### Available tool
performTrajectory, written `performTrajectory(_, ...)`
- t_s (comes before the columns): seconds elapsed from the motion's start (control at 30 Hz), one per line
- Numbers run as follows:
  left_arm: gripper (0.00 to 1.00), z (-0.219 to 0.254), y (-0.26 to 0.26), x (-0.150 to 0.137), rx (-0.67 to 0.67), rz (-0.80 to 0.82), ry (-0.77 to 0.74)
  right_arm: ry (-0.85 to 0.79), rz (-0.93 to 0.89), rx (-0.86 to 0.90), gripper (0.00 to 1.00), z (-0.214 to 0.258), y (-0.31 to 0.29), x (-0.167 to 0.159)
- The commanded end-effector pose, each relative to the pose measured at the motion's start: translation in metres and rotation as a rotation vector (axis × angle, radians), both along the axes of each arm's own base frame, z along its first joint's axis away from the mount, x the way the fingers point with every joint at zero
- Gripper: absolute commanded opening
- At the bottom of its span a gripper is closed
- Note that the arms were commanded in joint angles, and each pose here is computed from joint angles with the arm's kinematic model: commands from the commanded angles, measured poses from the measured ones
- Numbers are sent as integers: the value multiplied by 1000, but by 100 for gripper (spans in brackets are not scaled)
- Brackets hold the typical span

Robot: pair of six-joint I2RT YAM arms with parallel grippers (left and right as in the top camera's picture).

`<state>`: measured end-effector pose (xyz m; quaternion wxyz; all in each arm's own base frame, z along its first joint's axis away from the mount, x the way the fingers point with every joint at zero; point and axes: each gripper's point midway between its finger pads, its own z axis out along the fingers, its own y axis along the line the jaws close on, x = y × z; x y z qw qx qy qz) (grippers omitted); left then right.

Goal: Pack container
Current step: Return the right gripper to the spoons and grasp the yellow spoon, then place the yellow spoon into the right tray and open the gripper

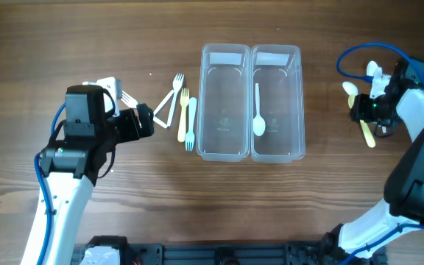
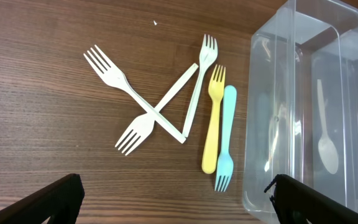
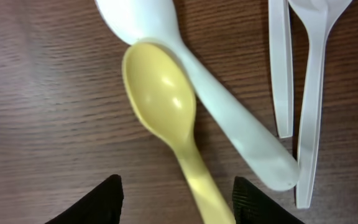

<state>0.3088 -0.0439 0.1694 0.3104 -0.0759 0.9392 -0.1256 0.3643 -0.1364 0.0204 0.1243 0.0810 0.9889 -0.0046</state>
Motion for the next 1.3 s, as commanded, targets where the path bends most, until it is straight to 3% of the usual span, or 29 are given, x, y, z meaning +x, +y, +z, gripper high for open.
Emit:
performTrajectory(0.0,100,7,1,3,2,-9,-17,68,15,-11,53,-24,-2,-8)
performTrajectory(0.17,100,7,1,3,2,-9,-18,103,1,15,47,-42,1,-12)
performTrajectory(0.37,100,7,1,3,2,-9,-18,133,-137,53,9,-45,4,-19)
performTrajectory(0.43,100,7,1,3,2,-9,-18,147,-157,61,4,-45,5,-22)
performTrajectory(0.63,100,7,1,3,2,-9,-18,113,-235,106,4,-15,12,-20)
performTrajectory(0.73,100,7,1,3,2,-9,-17,-24,-187,177,4,37,33,-5)
performTrajectory(0.87,100,6,1,3,3,-9,-15,-305,-137,293,4,144,88,8)
performTrajectory(1.0,100,6,1,3,3,-9,-16,-420,16,297,4,188,139,7)
performTrajectory(1.1,100,6,1,3,3,-9,-16,-384,98,310,4,177,174,7)
performTrajectory(1.27,100,6,1,3,2,-9,-15,-230,75,300,4,106,204,12)
